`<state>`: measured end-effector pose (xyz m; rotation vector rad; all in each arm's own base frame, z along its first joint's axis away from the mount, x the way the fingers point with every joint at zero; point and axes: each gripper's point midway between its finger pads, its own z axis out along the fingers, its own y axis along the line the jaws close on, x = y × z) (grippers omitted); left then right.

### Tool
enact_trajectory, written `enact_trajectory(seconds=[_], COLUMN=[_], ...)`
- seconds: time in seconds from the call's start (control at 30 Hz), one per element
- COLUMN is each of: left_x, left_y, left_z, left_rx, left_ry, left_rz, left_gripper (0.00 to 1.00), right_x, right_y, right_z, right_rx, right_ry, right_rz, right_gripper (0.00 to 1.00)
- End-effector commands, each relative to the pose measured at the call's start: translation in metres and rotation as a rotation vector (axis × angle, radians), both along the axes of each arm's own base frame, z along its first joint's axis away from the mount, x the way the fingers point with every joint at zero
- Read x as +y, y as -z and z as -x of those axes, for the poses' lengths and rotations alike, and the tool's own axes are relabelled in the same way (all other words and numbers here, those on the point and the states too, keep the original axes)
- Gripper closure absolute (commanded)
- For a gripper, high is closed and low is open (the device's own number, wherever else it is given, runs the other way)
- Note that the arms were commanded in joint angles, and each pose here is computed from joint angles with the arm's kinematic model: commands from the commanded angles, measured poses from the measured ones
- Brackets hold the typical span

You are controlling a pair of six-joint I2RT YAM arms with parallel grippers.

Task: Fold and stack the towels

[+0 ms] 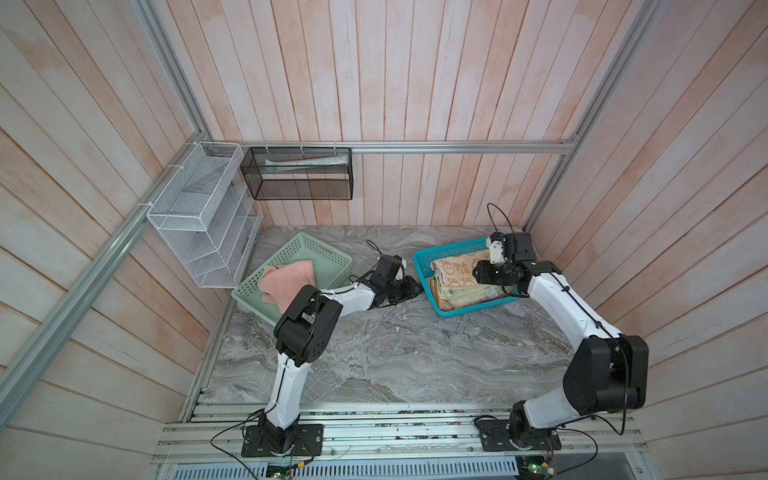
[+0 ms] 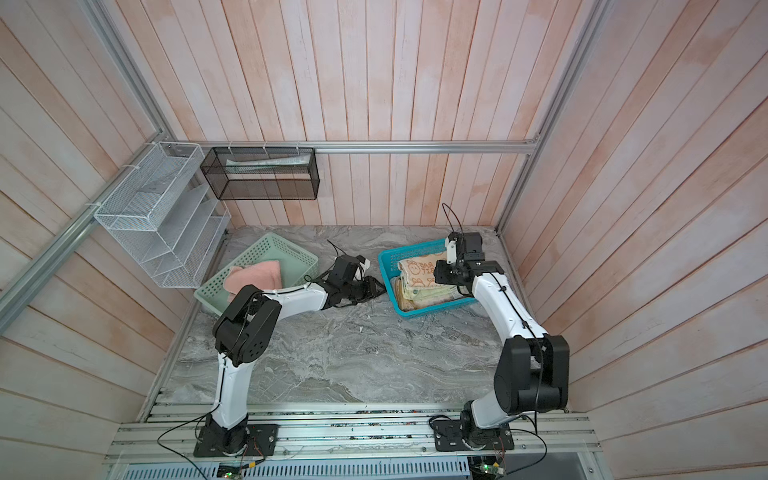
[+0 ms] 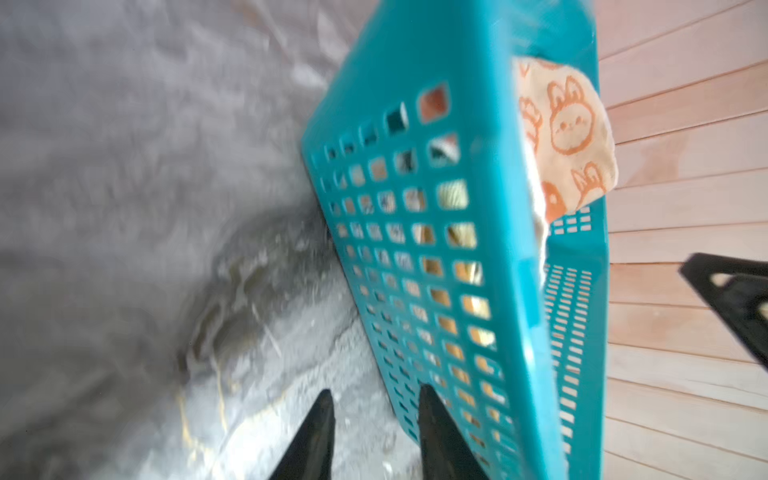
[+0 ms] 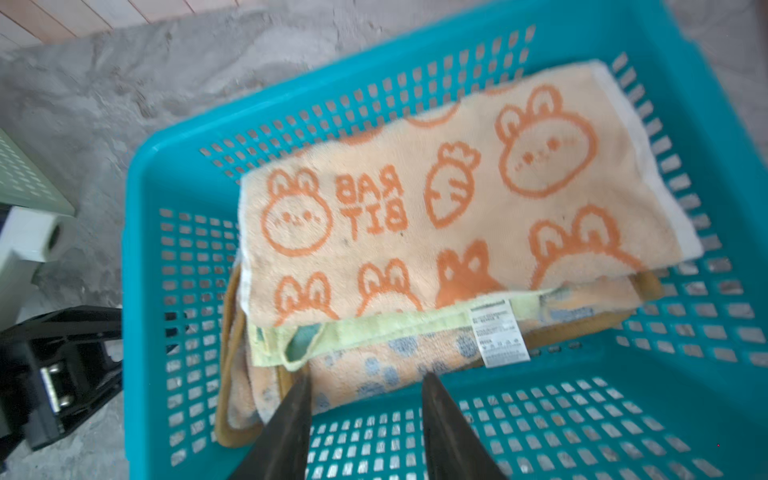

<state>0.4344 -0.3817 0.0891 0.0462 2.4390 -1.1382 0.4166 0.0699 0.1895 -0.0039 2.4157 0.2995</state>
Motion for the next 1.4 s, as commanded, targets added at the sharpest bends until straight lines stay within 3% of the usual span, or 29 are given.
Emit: enact_trajectory(seconds=[0.0, 0.17, 0.27, 0.4, 0.53, 0.63, 0.8, 0.87, 0.93, 1.0, 1.07, 1.27, 1.37], left_x=[0.048, 0.158, 0.237, 0.324, 0.374, 0.386, 0.393, 0.396, 0.401, 0.401, 0.399, 0.379, 0.354], left_y=[-0.039, -0.096, -0.105, -0.074, -0.020, 0.021, 0.064, 0.071, 0.067, 0.052, 0.028, -0.095, -0.166], left_z=[-0.038, -0.047, -0.041, -0.029, -0.018, -0.012, -0.007, -0.005, -0.005, -0.007, -0.010, -0.013, 0.003], left_rx=[-0.133, -0.276, -0.271, -0.169, -0.016, 0.102, 0.180, 0.202, 0.195, 0.155, 0.096, -0.151, -0.306], left_ry=[-0.088, -0.271, -0.404, -0.519, -0.545, -0.522, -0.499, -0.501, -0.520, -0.535, -0.546, -0.558, -0.555], left_rz=[-0.109, -0.325, -0.457, -0.646, -0.808, -0.857, -0.914, -0.933, -0.952, -0.948, -0.923, -0.805, -0.823], left_gripper=[0.60, 0.52, 0.48, 0.43, 0.39, 0.37, 0.38, 0.45, 0.69, 0.90, 1.00, 1.00, 1.00], right_x=[0.014, 0.092, 0.149, 0.208, 0.245, 0.253, 0.209, 0.194, 0.179, 0.168, 0.160, 0.148, 0.159], right_y=[-0.031, -0.040, -0.028, 0.007, 0.047, 0.083, 0.139, 0.145, 0.146, 0.146, 0.141, 0.120, 0.090], right_z=[-0.008, 0.011, 0.032, 0.063, 0.090, 0.111, 0.112, 0.102, 0.085, 0.067, 0.047, -0.012, -0.025], right_rx=[-0.098, -0.175, -0.154, -0.072, 0.031, 0.130, 0.214, 0.213, 0.186, 0.157, 0.121, 0.010, -0.029], right_ry=[-0.002, -0.137, -0.259, -0.388, -0.482, -0.515, -0.419, -0.389, -0.365, -0.352, -0.349, -0.353, -0.364], right_rz=[-0.028, -0.046, -0.096, -0.138, -0.137, -0.098, 0.065, 0.100, 0.126, 0.143, 0.170, 0.276, 0.236], right_gripper=[0.57, 0.58, 0.59, 0.59, 0.59, 0.59, 0.61, 0.62, 0.63, 0.65, 0.66, 0.68, 0.68])
